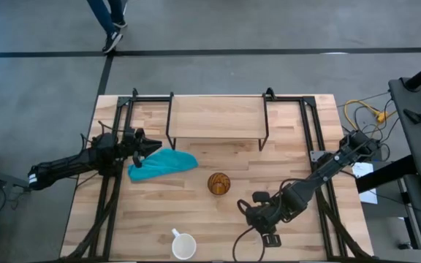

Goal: Stack small to large cups/mugs on shelf
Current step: Put the transparent mug on the shelf

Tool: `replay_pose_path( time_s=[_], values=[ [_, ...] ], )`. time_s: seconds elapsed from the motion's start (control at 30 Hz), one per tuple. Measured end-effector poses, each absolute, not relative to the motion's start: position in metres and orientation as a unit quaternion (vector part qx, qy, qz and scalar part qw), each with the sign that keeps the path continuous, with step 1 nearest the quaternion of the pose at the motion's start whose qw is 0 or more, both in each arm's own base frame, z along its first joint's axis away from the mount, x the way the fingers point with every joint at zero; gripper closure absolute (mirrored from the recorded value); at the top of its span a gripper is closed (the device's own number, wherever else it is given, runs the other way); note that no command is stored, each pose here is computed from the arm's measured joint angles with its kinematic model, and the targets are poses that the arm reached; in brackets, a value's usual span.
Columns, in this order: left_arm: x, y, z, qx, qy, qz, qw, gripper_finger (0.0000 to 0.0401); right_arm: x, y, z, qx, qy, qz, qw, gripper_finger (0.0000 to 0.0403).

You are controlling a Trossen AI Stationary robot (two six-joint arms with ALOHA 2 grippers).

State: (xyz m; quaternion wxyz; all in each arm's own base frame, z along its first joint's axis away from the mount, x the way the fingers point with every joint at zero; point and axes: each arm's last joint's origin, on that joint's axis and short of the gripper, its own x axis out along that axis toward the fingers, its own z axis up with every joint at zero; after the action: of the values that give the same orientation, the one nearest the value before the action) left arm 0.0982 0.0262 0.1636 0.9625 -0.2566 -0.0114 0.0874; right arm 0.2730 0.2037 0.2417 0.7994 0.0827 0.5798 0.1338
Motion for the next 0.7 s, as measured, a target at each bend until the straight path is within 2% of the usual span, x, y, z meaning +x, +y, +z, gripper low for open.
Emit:
replay_pose_path(
  time_s=[0.33, 0.7],
  values=[
    [0.0983, 0.0262, 0.1635, -0.257, -0.011, 0.087, 0.962, 0.0342, 0.2732, 0.2028, 0.2415, 0.084, 0.581, 0.131, 0.799, 0.0252],
    [0.0983, 0.0261, 0.1636, -0.257, -0.011, 0.087, 0.963, 0.0342, 0.2719, 0.2043, 0.2414, 0.102, 0.587, 0.122, 0.794, 0.0255]
  ],
)
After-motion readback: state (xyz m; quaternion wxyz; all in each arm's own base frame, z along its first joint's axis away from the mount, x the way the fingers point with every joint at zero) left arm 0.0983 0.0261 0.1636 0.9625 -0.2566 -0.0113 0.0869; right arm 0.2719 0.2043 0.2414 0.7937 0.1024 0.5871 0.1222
